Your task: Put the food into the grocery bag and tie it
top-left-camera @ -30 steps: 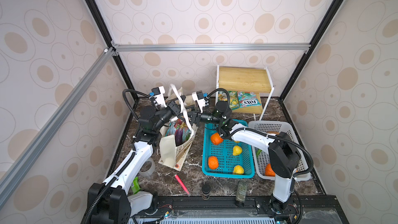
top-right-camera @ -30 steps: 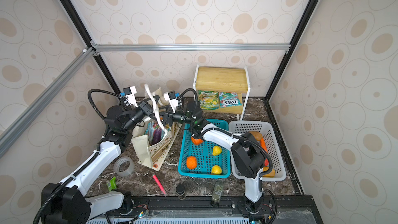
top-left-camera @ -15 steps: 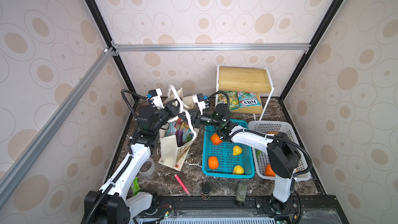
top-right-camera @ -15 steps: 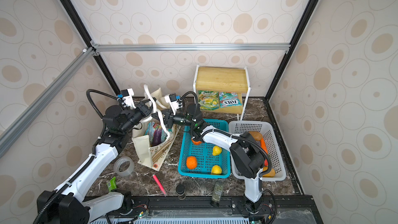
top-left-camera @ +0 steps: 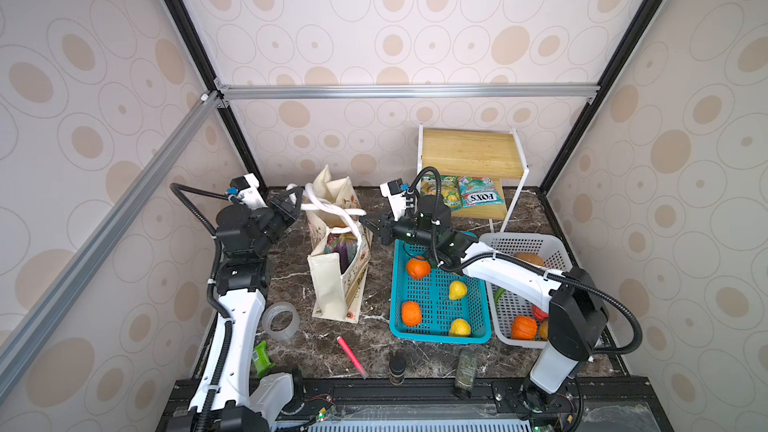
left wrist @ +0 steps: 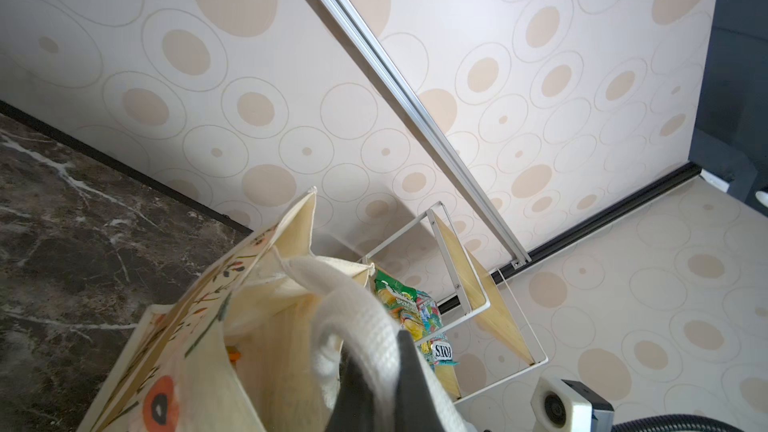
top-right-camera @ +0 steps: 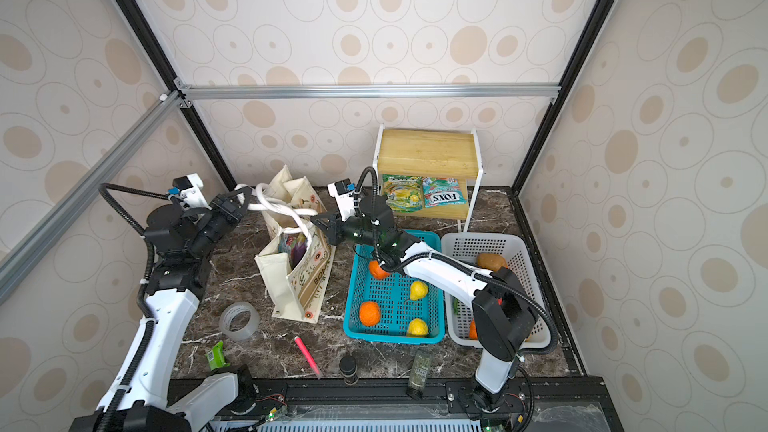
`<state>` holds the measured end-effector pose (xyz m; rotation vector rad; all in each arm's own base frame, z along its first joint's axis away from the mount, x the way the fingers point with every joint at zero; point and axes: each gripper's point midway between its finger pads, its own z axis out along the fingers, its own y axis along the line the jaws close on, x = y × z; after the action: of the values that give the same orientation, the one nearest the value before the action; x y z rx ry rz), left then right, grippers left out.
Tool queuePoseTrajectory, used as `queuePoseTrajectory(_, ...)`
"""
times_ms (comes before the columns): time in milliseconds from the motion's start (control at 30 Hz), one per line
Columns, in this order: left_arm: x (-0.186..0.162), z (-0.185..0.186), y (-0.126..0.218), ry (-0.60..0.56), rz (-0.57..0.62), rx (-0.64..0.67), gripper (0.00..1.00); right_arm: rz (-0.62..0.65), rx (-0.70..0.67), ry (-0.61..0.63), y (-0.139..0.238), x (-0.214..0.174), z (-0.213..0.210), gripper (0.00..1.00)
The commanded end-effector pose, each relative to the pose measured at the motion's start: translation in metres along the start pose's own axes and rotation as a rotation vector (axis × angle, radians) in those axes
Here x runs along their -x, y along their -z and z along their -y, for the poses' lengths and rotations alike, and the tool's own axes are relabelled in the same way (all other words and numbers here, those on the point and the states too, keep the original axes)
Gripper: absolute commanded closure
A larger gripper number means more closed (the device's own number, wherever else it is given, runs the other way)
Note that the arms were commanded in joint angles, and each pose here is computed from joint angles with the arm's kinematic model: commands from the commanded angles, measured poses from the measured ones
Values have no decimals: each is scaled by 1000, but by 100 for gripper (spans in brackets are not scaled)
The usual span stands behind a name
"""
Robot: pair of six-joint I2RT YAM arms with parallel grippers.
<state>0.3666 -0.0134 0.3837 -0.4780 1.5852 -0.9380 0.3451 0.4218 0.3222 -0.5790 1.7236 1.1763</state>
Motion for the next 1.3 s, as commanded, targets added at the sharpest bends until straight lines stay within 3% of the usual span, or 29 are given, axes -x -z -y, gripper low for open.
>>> queuePoseTrajectory(0,44,14,12,5,105,-69,100,110,-268,19,28,44,35,100)
queuePoseTrajectory(200,75,2,12,7,169,-48,100,149,-584,-1,58,54,80,100)
queuePoseTrajectory(367,90,-15,13,3,203,-5,100,109,-837,68,83,52,112,100)
queuePoseTrajectory(567,98,-58,26,8,241,94,100,52,-988,131,107,42,130,100)
queuePoseTrajectory(767,75,-100,34,0,218,209,100,-50,-1044,137,113,8,148,100)
queuePoseTrajectory(900,73,-118,34,9,224,246,100,-34,-1000,154,111,16,144,100)
queuePoseTrajectory(1100,72,-75,7,-9,202,134,100,-10,-708,260,56,49,96,100)
queuePoseTrajectory(1267,79,-38,-19,-49,197,75,100,-19,-676,320,20,76,79,100)
